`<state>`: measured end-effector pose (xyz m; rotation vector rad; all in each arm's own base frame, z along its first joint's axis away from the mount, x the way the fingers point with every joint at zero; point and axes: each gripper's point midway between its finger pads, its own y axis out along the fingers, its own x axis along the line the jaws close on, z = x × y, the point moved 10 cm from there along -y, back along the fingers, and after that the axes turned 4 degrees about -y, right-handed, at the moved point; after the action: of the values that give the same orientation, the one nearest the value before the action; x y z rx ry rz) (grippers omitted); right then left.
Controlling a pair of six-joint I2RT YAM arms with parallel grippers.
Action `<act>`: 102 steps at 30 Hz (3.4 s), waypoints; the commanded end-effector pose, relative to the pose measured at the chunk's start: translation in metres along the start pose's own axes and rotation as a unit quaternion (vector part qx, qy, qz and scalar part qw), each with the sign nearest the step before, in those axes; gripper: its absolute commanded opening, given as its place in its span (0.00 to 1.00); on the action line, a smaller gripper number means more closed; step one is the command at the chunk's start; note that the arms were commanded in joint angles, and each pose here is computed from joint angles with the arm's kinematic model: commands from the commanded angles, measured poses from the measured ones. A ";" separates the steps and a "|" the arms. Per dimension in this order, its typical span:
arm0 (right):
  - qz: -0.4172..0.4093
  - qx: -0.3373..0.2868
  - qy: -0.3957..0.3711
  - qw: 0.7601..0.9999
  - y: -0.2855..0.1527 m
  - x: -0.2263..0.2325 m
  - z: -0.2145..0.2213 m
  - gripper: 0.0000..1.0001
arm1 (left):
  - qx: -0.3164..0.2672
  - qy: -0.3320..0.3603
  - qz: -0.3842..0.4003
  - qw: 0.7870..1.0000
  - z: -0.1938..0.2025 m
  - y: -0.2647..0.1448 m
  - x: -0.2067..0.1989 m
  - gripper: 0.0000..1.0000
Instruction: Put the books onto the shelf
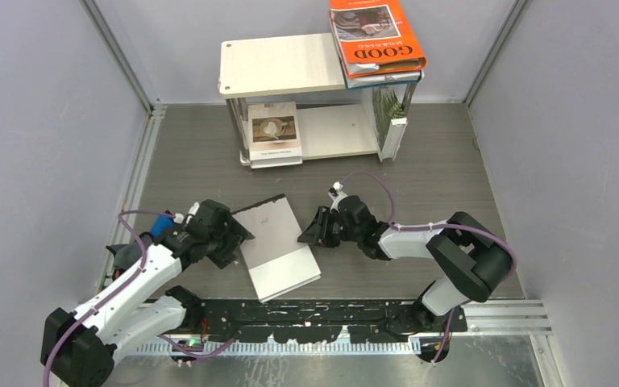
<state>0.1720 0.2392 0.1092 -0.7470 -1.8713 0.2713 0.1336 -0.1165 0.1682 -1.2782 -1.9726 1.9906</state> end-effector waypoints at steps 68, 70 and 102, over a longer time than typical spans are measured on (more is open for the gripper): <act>-0.134 -0.024 0.258 0.956 -0.026 0.021 -0.033 0.01 | -0.045 -0.128 0.266 0.954 -0.002 0.027 -0.014 0.72; -0.135 -0.025 0.258 0.956 -0.026 0.022 -0.035 0.01 | -0.041 -0.127 0.279 0.951 -0.002 0.024 -0.019 0.68; -0.129 -0.011 0.257 0.958 -0.021 0.018 -0.033 0.01 | -0.036 -0.115 0.349 0.930 0.010 0.015 -0.048 0.52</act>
<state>0.1965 0.2198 0.1392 -0.6243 -1.4004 -0.1410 0.1619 -0.1335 0.1263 -1.7284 -2.1511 2.2484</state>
